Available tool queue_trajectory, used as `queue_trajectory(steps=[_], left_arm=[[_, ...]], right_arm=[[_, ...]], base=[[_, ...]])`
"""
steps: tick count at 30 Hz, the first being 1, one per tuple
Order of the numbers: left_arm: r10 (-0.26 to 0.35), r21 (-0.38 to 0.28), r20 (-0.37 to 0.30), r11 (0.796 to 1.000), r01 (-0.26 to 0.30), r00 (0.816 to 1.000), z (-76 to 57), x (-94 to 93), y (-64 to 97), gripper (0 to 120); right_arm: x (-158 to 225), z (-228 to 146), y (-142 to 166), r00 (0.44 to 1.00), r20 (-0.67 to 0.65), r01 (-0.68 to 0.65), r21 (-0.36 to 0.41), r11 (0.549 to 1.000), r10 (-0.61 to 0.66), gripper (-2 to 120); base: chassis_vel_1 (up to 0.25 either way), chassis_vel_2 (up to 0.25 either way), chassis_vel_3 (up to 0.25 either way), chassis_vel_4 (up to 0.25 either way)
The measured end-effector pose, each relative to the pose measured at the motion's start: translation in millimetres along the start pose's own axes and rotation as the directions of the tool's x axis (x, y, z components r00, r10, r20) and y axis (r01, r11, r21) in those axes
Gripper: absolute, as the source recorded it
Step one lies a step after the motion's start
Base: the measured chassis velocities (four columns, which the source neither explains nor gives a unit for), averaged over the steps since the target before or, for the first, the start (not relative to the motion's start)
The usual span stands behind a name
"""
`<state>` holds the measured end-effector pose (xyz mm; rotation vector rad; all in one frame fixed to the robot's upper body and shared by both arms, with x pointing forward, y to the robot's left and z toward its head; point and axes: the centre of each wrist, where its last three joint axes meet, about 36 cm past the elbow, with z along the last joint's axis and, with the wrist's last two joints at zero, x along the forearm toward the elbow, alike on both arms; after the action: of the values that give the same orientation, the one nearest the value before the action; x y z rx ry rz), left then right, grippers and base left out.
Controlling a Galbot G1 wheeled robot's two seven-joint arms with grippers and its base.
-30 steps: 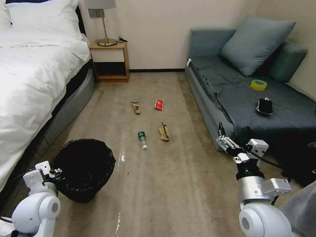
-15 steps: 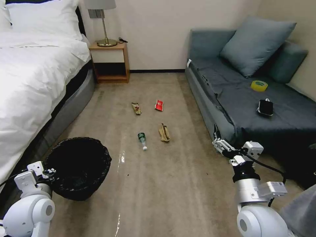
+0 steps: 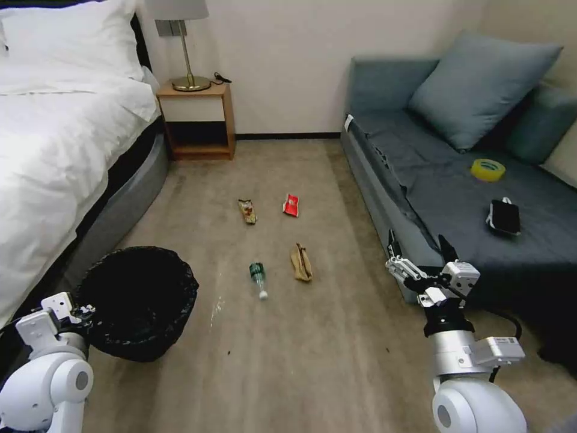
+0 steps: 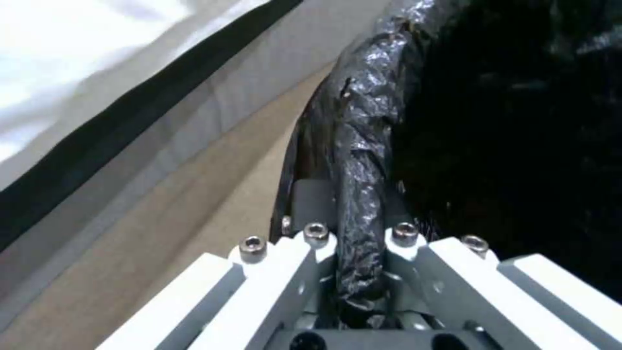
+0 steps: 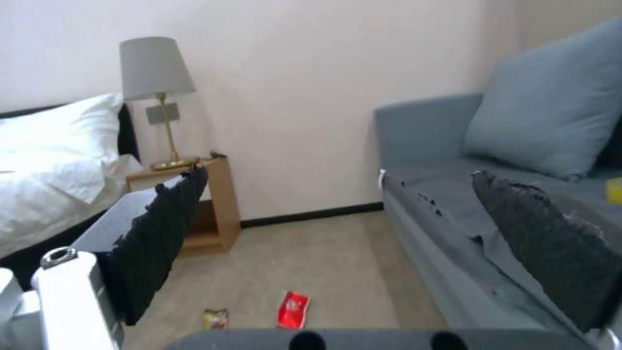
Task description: Pick up the trash bin, then pick up the garbage on the floor and place it into the trash bin.
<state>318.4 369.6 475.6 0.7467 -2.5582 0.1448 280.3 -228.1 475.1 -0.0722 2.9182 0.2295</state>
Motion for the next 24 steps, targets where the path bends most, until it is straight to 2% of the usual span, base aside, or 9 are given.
queue_trajectory(steps=[14,19,24], left_arm=[[0.004,0.013,0.0,1.0,-0.004,1.0,-1.1,-2.6,-0.3,2],[0.005,0.023,-0.001,1.0,-0.005,1.0,-1.3,-4.4,-1.2,2],[0.004,0.029,-0.003,1.0,-0.004,1.0,-1.2,-5.4,-1.4,2]], right_arm=[[-3,6,0,1.0,0.013,0.02,0.007,1.0,-0.02,100],[-5,10,0,0.999,0.02,0.035,0.014,0.999,-0.035,100],[-16,15,3,0.999,-0.045,0.029,0.005,1.0,-0.029,100]], base=[[-0.333,0.325,0.328,-0.326],[-0.109,0.131,0.142,-0.151],[0.048,-0.042,-0.032,0.04]])
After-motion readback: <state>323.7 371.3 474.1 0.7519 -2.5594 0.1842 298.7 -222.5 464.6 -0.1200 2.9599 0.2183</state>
